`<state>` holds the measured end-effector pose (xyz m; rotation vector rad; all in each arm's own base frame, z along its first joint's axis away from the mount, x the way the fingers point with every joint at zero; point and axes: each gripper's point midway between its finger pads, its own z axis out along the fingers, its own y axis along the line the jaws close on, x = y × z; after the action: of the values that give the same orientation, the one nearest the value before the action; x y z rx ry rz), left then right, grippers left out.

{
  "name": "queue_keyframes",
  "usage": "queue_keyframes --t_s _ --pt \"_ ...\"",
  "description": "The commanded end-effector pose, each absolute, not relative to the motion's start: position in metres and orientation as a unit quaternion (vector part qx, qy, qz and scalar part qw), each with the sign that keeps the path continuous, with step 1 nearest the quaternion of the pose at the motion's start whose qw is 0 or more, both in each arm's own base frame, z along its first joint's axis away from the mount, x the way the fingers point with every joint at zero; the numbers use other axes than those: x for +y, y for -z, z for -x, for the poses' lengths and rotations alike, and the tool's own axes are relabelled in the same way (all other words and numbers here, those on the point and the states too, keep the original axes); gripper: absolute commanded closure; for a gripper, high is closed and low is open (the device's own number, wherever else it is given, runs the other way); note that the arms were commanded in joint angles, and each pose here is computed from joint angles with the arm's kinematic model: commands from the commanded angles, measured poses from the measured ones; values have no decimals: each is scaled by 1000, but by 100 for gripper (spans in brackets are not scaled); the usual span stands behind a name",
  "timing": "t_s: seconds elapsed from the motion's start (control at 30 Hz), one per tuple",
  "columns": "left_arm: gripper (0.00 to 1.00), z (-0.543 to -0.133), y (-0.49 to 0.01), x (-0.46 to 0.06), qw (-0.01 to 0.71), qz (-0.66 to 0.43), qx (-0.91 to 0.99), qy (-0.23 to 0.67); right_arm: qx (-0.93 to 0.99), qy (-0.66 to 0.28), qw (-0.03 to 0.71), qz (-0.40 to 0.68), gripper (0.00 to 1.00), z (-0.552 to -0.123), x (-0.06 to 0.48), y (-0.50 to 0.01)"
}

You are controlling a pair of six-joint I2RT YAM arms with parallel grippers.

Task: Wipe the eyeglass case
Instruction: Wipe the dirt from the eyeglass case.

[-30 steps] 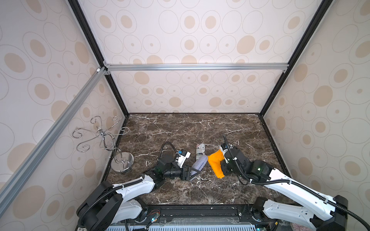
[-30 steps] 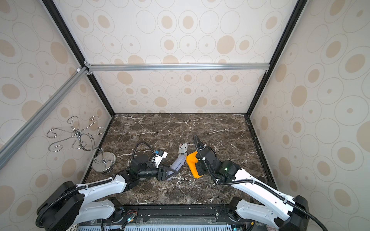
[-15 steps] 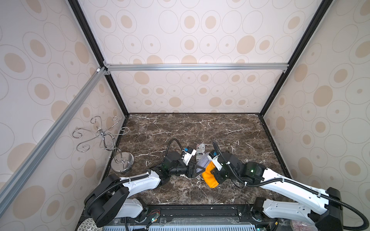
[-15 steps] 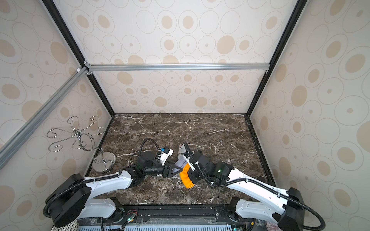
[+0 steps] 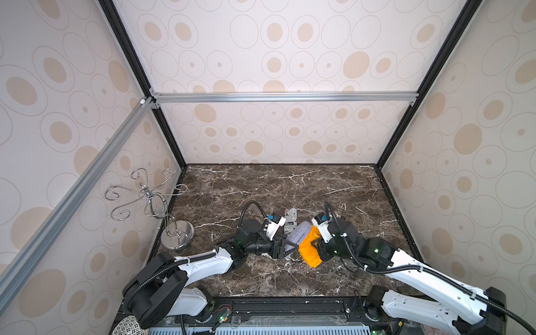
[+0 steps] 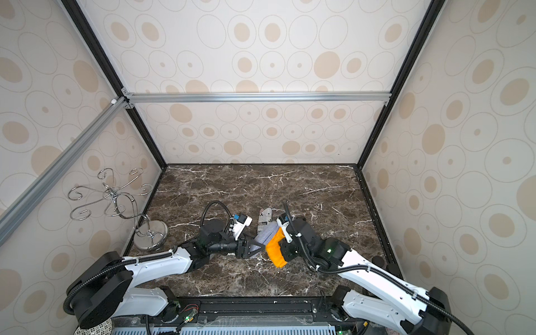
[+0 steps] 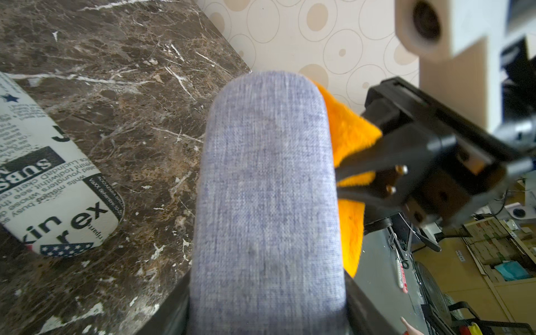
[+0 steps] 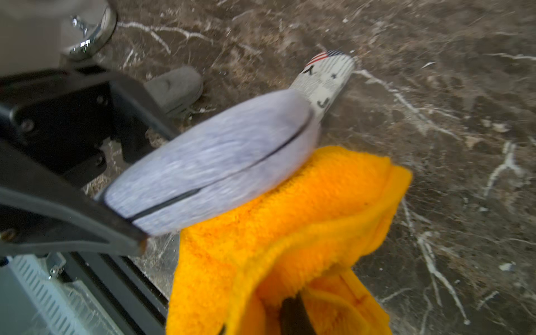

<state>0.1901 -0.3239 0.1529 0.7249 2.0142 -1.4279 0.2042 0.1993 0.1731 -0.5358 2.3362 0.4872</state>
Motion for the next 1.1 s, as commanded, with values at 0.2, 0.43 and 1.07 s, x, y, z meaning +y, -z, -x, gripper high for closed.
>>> queue_keyframes --t_s 0.2,0.43,1.07 --pt "53 -174 -171 -331 274 -311 717 560 862 -280 340 252 100 -194 232 -195" --pt "54 -178 -180 -335 283 -312 708 567 838 -326 293 326 100 -151 278 -181" --pt "54 -156 -167 -320 277 -322 704 570 880 -213 389 172 100 -213 200 -205"
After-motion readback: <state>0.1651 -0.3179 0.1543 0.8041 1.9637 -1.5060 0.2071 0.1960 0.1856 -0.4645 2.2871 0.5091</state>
